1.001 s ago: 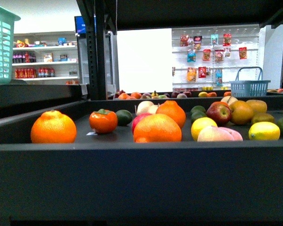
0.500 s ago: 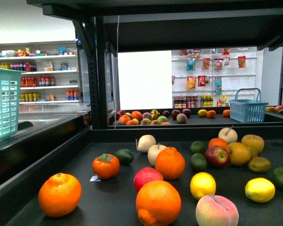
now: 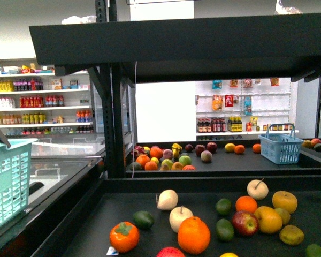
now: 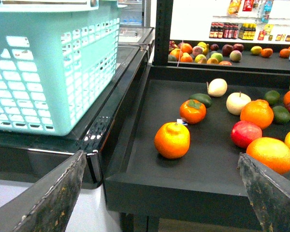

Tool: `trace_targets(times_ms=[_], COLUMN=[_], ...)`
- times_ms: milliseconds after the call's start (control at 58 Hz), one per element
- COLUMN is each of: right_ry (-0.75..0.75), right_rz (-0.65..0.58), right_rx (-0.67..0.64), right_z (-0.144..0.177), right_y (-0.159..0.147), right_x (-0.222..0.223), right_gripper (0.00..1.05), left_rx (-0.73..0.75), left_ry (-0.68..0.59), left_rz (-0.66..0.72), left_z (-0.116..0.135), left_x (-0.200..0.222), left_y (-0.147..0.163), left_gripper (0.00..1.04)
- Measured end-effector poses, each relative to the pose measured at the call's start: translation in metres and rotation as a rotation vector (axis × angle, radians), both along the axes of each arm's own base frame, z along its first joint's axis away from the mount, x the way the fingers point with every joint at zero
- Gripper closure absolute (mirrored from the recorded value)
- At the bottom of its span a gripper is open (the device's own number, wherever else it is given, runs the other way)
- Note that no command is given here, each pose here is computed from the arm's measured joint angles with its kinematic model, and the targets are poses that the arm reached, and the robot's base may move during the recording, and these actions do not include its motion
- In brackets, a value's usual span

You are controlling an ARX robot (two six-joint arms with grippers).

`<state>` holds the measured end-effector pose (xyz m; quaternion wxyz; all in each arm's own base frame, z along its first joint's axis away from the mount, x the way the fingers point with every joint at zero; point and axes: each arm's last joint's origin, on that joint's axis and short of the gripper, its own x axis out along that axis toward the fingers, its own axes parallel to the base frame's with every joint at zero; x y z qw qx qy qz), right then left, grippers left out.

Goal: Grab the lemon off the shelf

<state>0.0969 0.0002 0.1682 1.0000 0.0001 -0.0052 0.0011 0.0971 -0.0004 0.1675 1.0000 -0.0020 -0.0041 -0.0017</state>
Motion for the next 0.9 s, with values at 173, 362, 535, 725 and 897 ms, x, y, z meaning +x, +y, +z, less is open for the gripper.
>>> trace_targets(times_ms=[173,362,535,725,897], right_ry=[0.0,0.0,0.0,0.0,0.0], right_rz=[0.0,0.0,0.0,0.0,0.0], right_rx=[0.0,0.0,0.0,0.0,0.0], right_z=[0.0,0.0,0.0,0.0,0.0], right_y=[0.0,0.0,0.0,0.0,0.0], right_x=[0.0,0.0,0.0,0.0,0.0], right_gripper=[0.07,0.07,0.07,0.07,0.07], left_rx=[0.0,0.0,0.0,-0.391,-0.741], left_ry=[0.0,0.0,0.0,0.351,0.309], left_rz=[-0.001,-0.001,-0.001,-0.026,0.073], left_z=[0.0,0.0,0.0,0.004,0.059], left_x=[0.0,0.0,0.0,0.007,0.036], left_y=[0.0,0.0,0.0,0.004,0.034], left_gripper=[0.08,0.08,0.08,0.08,0.08])
